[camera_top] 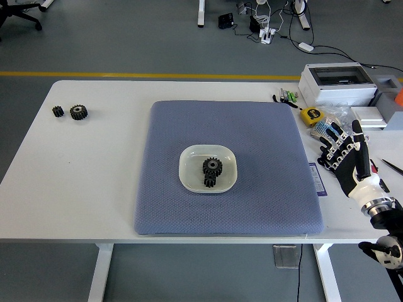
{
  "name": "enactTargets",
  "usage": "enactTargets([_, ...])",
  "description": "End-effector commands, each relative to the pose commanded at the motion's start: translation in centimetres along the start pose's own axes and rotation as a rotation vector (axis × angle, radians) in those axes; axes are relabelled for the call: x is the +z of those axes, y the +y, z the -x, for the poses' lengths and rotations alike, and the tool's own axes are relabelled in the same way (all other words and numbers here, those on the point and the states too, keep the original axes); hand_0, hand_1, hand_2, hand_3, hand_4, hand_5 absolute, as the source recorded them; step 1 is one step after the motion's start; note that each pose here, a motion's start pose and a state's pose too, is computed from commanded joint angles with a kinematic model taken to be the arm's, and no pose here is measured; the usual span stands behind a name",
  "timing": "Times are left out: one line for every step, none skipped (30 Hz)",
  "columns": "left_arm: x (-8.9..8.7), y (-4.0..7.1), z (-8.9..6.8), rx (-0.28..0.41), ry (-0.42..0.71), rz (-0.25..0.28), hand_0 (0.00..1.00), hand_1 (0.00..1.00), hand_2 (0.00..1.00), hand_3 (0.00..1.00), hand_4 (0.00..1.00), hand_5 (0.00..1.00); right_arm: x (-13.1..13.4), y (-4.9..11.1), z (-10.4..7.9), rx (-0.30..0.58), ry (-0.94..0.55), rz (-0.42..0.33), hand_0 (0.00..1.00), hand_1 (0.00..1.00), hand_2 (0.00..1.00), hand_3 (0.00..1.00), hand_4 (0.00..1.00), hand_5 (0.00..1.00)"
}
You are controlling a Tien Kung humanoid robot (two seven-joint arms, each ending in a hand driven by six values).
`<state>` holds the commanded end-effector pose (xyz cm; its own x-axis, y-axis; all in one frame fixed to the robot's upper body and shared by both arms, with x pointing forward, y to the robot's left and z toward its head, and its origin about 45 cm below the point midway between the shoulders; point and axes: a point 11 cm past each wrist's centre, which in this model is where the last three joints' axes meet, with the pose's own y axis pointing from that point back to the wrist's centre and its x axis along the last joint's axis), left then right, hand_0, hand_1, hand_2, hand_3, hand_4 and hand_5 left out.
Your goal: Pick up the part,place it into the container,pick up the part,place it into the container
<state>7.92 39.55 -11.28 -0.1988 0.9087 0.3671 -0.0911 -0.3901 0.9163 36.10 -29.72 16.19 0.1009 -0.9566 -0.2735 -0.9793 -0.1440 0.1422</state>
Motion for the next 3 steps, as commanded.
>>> enactTargets([0.0,0.0,0.0,0.0,-0.001,0.0,0.69,0.683,0.704,0.578,0.642,0.56,0.15,0.03,0.39,-0.024,0.013,0.011,0.941,0.966,0.998,0.998,0.998,0.926])
enactTargets([-0.01,0.0,0.0,0.0,0.0,0.0,0.69,0.683,0.704,0.578,0.642,0.56,0.17,0.03,0.69,-0.04,0.021,0.011,0.941,0.966,0.998,0.998,0.998,0.926])
enactTargets([-0.02,0.0,-0.01,0.001,0.0,-0.001,0.69,0.683,0.704,0.578,0.642,0.56,0.1,0.0,1.0,-0.055,0.019,0.005,0.941,0.966,0.998,0.998,0.998,0.926])
